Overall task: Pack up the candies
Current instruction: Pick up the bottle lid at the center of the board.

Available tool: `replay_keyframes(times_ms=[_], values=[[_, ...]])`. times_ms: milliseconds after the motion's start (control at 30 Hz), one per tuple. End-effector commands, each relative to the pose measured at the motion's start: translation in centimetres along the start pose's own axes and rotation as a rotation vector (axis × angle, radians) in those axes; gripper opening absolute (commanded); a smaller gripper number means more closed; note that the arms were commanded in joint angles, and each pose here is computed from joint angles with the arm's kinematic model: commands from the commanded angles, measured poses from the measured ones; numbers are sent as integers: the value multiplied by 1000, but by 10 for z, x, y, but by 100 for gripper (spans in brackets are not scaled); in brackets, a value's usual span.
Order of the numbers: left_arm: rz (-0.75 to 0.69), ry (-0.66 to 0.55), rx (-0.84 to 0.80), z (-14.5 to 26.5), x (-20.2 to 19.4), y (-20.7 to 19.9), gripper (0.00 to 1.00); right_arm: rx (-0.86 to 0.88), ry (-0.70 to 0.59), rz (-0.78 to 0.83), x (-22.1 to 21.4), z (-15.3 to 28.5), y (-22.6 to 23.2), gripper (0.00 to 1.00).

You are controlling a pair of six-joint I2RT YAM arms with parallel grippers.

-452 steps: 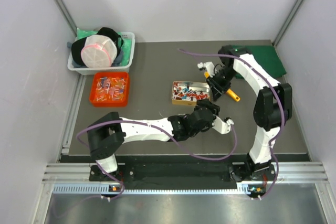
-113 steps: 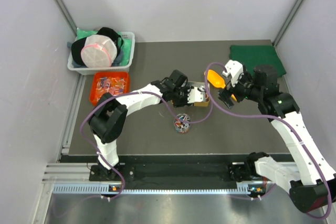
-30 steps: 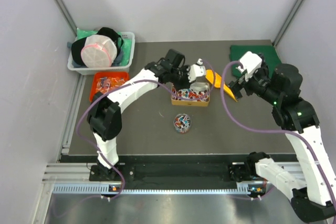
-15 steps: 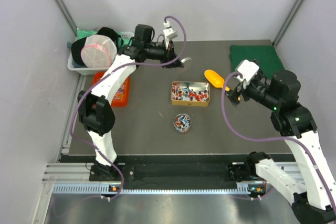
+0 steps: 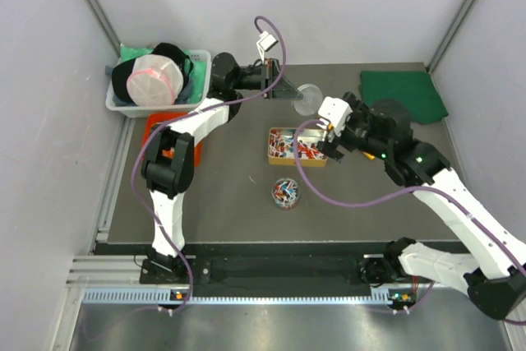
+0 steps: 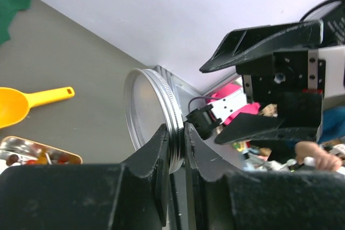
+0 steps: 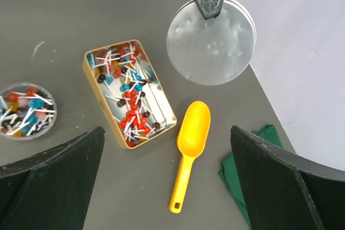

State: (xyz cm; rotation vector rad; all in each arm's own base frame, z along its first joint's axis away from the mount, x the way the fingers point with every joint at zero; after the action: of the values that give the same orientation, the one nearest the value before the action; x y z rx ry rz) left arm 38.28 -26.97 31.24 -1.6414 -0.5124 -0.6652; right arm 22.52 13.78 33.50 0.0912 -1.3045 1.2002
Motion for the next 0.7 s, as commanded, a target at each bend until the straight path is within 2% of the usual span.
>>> replay_keyframes(times_ms=[0, 267, 667], values=[[-56, -10, -74, 1, 5, -32, 2, -149, -52, 67, 34, -4, -24, 99], [-46, -5, -78, 0, -1, -40, 2, -229, -2, 67, 38, -27, -37, 99], [-45, -2, -77, -2, -2, -42, 3, -128, 5, 25, 38, -52, -30, 99]])
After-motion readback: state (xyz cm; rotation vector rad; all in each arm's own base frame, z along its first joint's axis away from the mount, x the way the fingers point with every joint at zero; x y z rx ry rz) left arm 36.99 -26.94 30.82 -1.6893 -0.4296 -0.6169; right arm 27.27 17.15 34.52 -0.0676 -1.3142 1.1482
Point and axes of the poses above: each gripper's point midway between its finger pads, its own z axis back along the fingers, its own y axis along the line the jaws close on, x = y × z, the point moved 8 cm from there along z, back along the fingers, and after that the axes turned 4 degrees about z, right-handed, at the moved point
